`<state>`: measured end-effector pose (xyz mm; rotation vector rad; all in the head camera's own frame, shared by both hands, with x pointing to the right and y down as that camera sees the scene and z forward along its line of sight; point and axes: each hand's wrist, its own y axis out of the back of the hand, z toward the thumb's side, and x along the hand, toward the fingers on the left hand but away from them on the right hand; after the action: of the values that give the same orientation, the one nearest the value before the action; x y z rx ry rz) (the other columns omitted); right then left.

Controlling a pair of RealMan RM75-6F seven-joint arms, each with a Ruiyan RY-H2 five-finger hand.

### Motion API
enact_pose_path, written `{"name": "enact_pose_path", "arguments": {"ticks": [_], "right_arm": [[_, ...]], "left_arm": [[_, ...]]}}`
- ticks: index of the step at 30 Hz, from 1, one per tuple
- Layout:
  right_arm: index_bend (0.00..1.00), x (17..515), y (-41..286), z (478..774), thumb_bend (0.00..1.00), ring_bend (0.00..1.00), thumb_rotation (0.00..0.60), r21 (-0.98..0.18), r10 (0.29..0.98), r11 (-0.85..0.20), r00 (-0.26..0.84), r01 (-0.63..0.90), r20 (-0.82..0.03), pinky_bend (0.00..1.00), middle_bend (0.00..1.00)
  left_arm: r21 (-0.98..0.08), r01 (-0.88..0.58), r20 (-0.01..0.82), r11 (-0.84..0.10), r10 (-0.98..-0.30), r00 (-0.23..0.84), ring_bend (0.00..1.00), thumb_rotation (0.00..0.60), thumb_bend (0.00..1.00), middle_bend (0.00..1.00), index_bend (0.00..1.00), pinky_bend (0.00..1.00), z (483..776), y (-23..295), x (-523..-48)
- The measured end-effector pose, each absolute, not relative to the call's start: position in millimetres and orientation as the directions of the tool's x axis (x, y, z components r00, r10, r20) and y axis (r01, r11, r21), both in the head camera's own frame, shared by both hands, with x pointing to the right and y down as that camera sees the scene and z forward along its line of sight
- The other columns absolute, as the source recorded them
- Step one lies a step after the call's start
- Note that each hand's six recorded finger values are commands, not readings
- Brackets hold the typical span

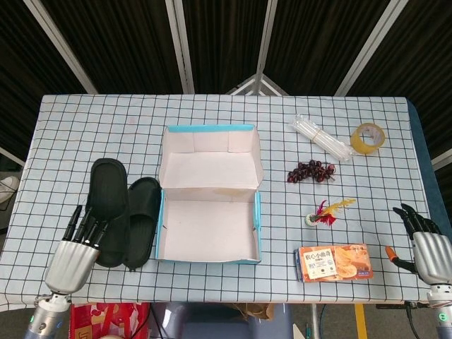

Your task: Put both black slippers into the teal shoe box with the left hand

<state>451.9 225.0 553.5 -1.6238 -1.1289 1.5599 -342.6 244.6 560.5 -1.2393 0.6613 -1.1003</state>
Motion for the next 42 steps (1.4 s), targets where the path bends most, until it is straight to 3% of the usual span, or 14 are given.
{"name": "enact_pose_path", "arguments": {"ticks": [7,15,23,30,36,42], "right_arm": [[0.15,449,225,551,0.31,0.18,0.600,-0.880,0.888,-0.445,-0.049,0.169,-0.458,0.19,0.11],[0.15,449,225,553,0.31,0.18,0.600,-0.876,0.884,-0.451,-0.049,0.171,-0.464,0.19,0.11],[0.15,448,226,555,0.31,0.18,0.600,-0.873,0.881,-0.458,-0.047,0.166,-0.471,0.19,0.11],[0.15,449,226,555,0.31,0.18,0.600,-0.874,0.881,-0.456,-0.054,0.171,-0.470,0.19,0.11],[0.15,449,226,553,0.31,0.18,0.600,-0.875,0.883,-0.451,-0.054,0.179,-0.466,0.19,0.11],[0.15,451,226,550,0.31,0.18,0.600,-0.877,0.887,-0.440,-0.056,0.193,-0.458,0.19,0.11]], "left_arm": [[-0.918,0.380,0.081,0.110,-0.888,0.452,0.02,0.600,0.48,0.45,0.34,0.00,503,202,-357],[-0.816,0.504,0.103,0.284,-0.785,0.611,0.04,0.600,0.48,0.46,0.43,0.00,463,151,-333],[-0.729,0.521,0.179,0.444,-0.611,0.771,0.05,0.600,0.48,0.51,0.46,0.00,454,127,-286],[-0.644,0.471,0.261,0.603,-0.406,0.876,0.06,0.600,0.48,0.53,0.47,0.00,448,135,-245],[-0.560,0.436,0.329,0.705,-0.294,0.898,0.06,0.600,0.49,0.53,0.47,0.00,449,145,-232],[-0.469,0.432,0.435,0.771,-0.224,0.872,0.06,0.600,0.50,0.53,0.47,0.01,463,147,-232]]}}
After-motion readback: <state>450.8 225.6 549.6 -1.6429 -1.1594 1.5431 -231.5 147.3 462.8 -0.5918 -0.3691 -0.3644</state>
